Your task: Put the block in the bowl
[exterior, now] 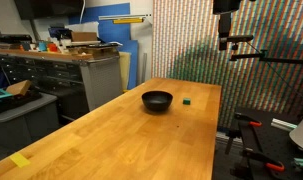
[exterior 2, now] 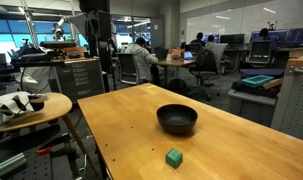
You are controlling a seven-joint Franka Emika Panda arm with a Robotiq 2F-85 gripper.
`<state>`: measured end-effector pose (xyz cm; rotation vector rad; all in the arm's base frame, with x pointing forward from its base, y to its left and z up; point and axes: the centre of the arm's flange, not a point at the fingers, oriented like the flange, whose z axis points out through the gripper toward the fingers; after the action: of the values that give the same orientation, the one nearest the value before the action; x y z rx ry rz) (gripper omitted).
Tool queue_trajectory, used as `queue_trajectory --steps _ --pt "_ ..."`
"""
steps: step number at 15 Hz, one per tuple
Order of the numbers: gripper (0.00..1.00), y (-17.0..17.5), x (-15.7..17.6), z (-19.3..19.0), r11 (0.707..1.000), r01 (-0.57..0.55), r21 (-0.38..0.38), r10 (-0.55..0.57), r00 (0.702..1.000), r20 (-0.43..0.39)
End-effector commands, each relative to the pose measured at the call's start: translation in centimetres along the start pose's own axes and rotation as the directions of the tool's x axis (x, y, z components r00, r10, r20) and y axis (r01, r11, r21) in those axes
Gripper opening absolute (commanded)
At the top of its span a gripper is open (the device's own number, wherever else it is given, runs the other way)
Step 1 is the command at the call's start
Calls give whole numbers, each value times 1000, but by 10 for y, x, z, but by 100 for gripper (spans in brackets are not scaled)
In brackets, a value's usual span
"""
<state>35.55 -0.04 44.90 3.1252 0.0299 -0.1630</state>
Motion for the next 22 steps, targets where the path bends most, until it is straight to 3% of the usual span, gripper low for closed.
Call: queue_trajectory --steps 1,16,22 --pt "100 0 0 0 1000 0 0 0 1000 0" --pt "100 0 0 -1 1000 0 0 0 1000 -2" --pt "100 19 10 7 999 44 -5 -45 998 -39"
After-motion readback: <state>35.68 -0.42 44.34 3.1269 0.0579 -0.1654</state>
